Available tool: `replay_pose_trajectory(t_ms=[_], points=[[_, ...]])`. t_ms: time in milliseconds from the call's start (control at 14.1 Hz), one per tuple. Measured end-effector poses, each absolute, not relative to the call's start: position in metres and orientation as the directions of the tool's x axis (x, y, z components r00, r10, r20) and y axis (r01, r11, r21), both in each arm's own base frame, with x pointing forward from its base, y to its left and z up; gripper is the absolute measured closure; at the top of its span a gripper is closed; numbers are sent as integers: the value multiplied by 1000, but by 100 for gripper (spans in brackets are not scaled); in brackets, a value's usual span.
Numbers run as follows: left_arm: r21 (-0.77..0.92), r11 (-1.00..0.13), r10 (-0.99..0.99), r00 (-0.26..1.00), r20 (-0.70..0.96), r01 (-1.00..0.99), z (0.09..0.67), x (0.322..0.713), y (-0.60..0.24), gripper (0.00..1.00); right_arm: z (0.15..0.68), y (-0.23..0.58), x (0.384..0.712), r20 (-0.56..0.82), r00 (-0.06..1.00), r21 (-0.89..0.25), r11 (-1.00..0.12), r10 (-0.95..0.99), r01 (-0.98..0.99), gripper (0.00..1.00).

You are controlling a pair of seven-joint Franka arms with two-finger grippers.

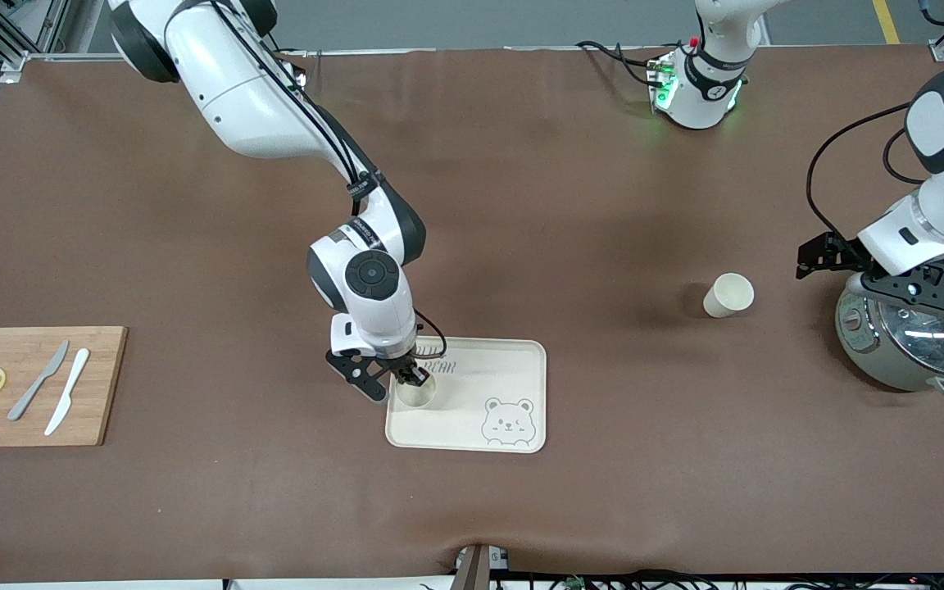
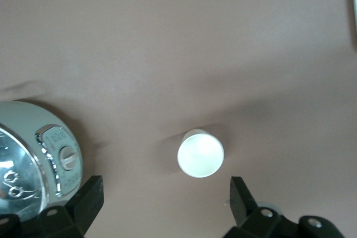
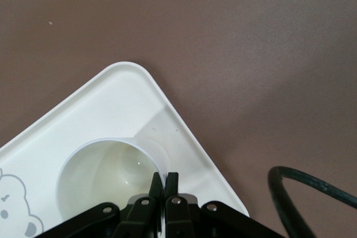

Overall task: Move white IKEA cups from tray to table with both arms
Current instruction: 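Lift the cup with the right gripper and carry it toward the cutting board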

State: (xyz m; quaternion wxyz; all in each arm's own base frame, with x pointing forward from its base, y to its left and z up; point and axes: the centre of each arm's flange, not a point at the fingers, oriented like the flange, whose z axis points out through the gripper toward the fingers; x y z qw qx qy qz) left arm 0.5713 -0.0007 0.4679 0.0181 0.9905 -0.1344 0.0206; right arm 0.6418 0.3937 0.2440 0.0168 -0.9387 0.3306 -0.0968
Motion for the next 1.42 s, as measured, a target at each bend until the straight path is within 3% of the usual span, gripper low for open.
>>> replay_pose_trajectory(t_ms=[639,1065,1420], points=[[41,-978,-205,978,35,-206,530,574,-60,0,253,397,639,163,766,-74,-782,-622,-619,96],[38,-979,-200,980,21,-201,548,571,-81,0,330,396,630,151,789,-49,-802,-595,-595,96],[36,-977,-212,977,16,-212,548,569,-89,0,398,316,642,110,878,35,-881,-466,-472,96]])
